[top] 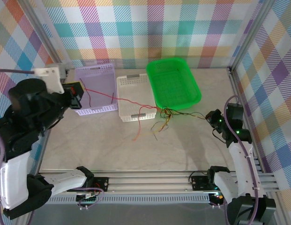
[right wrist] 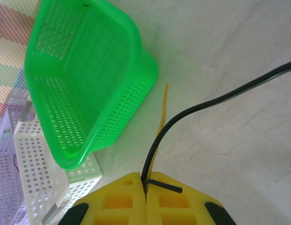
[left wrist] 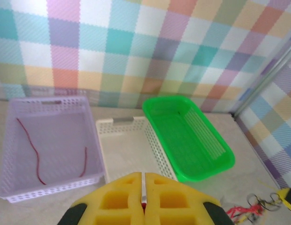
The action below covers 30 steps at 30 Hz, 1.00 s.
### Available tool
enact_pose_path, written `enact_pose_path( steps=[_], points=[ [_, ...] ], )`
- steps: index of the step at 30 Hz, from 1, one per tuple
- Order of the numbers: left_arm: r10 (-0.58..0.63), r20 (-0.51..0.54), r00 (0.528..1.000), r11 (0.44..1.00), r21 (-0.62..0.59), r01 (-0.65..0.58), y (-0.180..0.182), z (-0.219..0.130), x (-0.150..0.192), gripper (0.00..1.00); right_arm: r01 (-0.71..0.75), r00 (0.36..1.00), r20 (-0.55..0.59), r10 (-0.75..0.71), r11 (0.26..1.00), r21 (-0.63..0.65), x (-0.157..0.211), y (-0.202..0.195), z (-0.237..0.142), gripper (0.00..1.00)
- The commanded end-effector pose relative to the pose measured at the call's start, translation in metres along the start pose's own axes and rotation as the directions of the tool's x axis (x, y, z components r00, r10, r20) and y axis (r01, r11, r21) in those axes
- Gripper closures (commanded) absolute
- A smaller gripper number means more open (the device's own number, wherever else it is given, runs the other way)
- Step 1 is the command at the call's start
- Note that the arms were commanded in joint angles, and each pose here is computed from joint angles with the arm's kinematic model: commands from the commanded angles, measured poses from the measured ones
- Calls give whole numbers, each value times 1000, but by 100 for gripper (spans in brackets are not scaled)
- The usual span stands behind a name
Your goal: Untangle the cables
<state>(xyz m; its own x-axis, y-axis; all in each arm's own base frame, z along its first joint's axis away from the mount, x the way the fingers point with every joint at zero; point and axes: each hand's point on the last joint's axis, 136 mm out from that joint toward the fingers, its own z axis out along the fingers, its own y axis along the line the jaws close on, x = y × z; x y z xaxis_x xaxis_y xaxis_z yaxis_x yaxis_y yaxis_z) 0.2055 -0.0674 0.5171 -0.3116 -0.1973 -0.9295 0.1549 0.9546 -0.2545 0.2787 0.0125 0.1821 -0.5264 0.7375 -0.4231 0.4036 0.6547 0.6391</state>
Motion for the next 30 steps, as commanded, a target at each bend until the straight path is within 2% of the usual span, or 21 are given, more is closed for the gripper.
enact_pose_path(
  steps=[1,8,18,20,22,24,30],
  points=[
    [27,205,978,980,-199,14,47,-47,-40,100,-85,996,43,79,983,165,-3,-48,4,100],
    [60,258,964,957,-291,18,64,-58,-50,100,-78,993,101,55,970,232,-11,-61,-5,100],
    [59,301,952,958,-284,30,59,-54,-61,100,-68,995,87,51,977,203,-8,-58,-2,100],
    [54,289,956,964,-264,25,54,-48,-59,100,-40,997,72,30,989,143,-7,-47,1,100],
    [42,263,964,970,-243,24,48,-37,-54,100,-7,1000,-1,7,1000,28,1,-26,10,100],
    [27,240,970,978,-209,24,39,-25,-48,100,16,998,-63,-18,999,-30,8,-13,16,100],
    [-1,174,985,990,-135,25,15,13,-38,100,200,976,-78,-205,978,-63,18,24,14,100]
  ],
)
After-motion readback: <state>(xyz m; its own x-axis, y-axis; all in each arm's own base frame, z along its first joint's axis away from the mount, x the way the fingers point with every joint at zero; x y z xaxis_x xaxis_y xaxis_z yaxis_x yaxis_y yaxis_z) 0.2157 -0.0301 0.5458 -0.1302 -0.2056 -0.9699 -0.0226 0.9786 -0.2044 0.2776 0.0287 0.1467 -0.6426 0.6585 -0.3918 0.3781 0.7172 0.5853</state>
